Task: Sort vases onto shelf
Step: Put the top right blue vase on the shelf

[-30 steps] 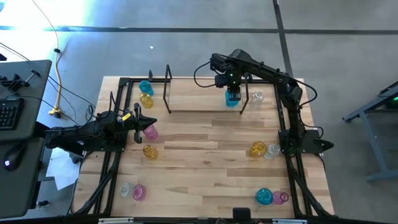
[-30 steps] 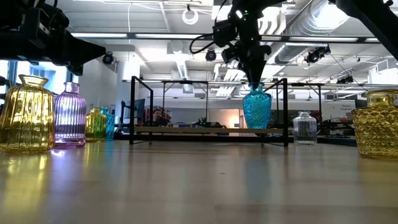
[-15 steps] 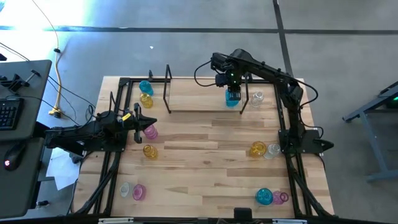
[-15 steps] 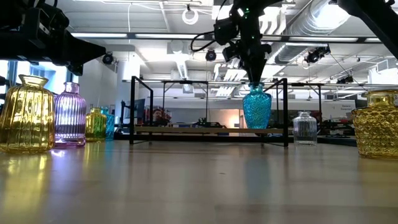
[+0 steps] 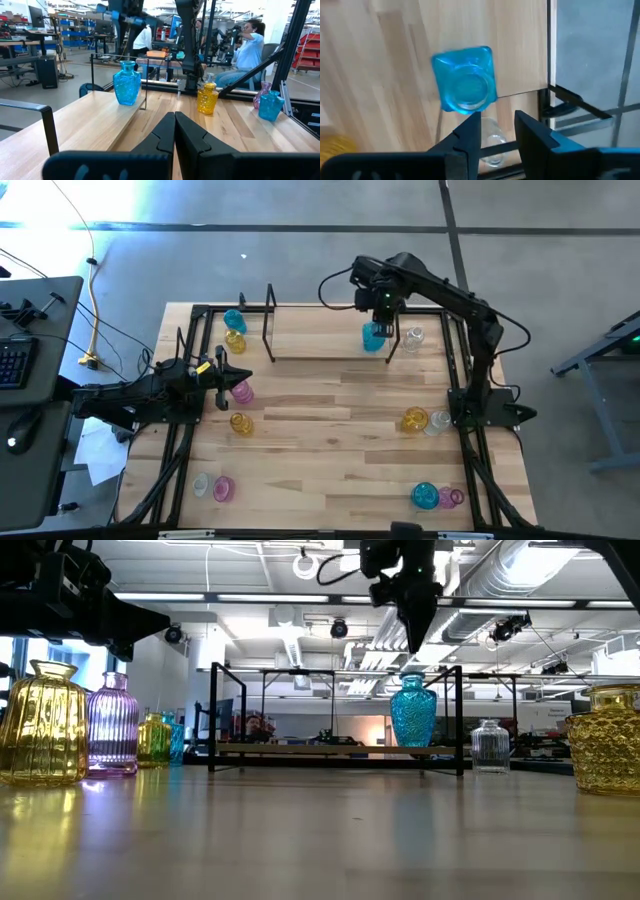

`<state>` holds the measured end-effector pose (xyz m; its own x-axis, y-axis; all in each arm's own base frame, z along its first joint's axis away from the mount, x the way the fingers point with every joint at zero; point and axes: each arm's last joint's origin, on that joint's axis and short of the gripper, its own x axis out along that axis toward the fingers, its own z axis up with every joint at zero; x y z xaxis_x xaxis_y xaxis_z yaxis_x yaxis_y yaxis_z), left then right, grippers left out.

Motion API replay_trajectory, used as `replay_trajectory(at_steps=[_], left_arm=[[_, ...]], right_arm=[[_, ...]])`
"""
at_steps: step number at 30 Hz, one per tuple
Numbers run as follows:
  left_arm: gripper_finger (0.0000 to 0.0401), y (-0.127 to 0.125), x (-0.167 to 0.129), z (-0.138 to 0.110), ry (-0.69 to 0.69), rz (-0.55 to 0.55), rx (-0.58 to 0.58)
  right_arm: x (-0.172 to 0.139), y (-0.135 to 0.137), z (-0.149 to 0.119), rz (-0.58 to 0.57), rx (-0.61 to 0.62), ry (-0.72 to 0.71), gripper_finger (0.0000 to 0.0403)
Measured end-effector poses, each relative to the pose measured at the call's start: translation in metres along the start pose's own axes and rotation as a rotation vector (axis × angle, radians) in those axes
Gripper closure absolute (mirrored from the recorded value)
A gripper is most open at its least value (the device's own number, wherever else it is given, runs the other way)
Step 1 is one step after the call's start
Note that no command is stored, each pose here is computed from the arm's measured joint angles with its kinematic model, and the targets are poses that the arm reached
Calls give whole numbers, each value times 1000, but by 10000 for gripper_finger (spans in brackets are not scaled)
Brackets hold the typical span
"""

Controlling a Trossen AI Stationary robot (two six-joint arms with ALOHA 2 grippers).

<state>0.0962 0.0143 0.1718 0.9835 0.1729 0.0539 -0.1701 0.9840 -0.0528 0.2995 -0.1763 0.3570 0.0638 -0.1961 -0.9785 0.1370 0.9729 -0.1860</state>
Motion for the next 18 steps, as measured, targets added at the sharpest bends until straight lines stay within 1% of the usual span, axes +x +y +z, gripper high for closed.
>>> replay_trajectory(at_steps=[4,6,10,11,15,18], left_arm=[[401,0,0,0,0,0,0],[401,0,0,0,0,0,0],[401,0,0,0,0,1,0],[401,0,0,0,0,0,0],[401,0,0,0,0,0,0],[401,0,0,0,0,0,0]], right_arm=[[-15,13,-3,104,104,-77,318],[-20,22,-2,115,140,-90,335],[-25,49,4,78,146,-85,388],[-23,56,6,63,152,-74,395],[-9,87,13,12,188,-73,394],[8,111,13,4,217,-136,401]])
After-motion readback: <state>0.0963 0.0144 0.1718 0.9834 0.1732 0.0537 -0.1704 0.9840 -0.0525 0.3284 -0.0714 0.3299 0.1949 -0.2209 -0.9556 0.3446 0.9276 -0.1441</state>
